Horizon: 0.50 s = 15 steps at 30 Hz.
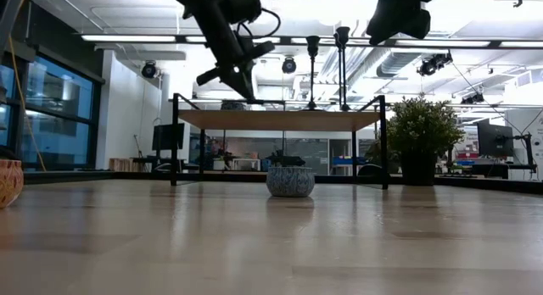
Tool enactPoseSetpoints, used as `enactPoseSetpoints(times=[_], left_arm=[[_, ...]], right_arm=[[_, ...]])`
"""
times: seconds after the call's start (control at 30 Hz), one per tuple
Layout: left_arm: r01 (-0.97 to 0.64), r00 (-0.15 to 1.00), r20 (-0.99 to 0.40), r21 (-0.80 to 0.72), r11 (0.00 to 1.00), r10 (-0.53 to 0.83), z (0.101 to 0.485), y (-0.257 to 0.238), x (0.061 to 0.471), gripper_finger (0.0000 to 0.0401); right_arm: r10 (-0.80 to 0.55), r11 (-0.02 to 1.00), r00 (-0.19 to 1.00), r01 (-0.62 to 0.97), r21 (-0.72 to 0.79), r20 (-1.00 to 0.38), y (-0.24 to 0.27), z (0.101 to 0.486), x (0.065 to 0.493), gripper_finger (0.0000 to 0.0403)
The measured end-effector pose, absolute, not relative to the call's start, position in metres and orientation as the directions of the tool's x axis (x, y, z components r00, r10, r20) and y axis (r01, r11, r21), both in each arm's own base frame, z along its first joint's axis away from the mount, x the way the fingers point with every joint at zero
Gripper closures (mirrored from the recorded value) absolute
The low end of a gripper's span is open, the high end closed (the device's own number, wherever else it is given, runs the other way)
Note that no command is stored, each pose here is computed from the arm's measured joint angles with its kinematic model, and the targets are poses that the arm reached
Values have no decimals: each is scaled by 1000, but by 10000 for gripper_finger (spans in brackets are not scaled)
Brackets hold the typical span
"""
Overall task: Pick & Place candle stick holders
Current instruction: Put the blue scented candle on the shelf
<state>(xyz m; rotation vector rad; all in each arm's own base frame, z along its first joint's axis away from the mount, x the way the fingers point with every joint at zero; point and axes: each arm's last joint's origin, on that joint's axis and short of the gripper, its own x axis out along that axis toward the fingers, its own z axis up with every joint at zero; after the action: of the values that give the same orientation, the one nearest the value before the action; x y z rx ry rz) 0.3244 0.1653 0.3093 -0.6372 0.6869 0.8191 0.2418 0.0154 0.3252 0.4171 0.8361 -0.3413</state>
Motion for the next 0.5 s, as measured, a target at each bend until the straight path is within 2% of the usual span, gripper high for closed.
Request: enactPoseSetpoints(times=[0.33, 0.5], left_arm=[[-834, 452, -755, -169, 525, 475, 311, 167, 323, 400], [-831, 464, -743, -178, 527, 481, 317, 167, 324, 400]], right_arm=[[-128, 865, 630, 449, 225, -766, 15, 326, 242, 308], [-129, 864, 638, 448, 229, -759, 15, 326, 243, 308]])
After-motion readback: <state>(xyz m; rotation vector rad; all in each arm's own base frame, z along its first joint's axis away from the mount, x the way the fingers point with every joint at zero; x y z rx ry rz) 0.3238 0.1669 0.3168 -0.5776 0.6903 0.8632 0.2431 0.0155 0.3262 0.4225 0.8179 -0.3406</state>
